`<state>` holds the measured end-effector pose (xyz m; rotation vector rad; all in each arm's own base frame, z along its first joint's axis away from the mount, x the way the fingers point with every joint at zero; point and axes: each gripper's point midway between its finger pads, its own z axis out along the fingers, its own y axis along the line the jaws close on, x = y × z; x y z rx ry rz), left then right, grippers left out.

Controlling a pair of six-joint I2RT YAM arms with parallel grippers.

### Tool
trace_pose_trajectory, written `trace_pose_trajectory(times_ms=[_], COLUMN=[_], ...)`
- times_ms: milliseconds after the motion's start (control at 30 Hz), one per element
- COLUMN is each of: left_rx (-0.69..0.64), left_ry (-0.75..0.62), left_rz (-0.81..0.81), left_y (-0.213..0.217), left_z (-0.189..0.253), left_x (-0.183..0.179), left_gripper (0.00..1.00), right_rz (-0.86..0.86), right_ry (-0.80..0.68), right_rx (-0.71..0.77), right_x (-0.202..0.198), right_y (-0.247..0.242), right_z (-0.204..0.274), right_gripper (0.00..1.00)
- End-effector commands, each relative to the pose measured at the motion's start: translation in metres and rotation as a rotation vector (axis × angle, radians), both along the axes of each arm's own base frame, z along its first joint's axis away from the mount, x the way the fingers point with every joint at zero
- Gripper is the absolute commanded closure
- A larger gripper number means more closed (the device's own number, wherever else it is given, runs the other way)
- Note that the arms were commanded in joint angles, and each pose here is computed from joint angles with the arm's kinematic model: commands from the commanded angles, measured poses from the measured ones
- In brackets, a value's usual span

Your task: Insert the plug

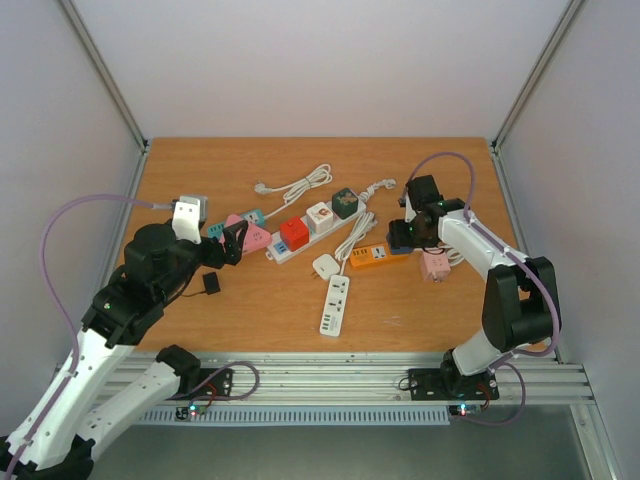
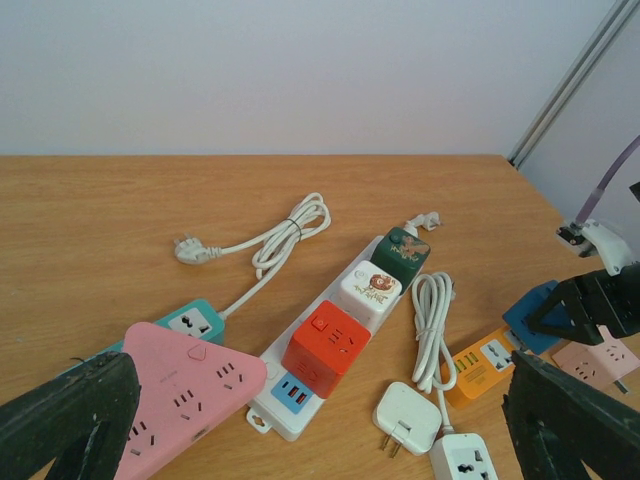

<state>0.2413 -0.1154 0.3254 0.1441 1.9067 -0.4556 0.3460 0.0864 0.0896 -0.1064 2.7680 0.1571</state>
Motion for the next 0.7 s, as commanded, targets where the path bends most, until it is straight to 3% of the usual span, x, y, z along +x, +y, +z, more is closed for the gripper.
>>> trace_pose_trajectory(times_ms=[0,433,667], left_rx=[-0.018,-0.016,-0.015], left_ry=[-0.018,-0.017,-0.015], left_rz=[-0.001,-0.001,0.000], left_y=[-0.002,-0.002,-0.002], left_z=[0.003,0.002,0.002], left_x=[0.004,0.005,0.005], left_gripper=[0.01,0.00,0.01], right_rz=[-0.004,-0.013,-0.027], right_ry=[0.082,0.044,0.068], right_rx=[-0.040,-0.096,-0.008], right_x=[-0.018,-0.034,-0.041], right_y=[-0.004,-0.007,0.006], right_z=[-0.010,-0.003,-0.010], right_gripper=[0.74,0.73,0.71])
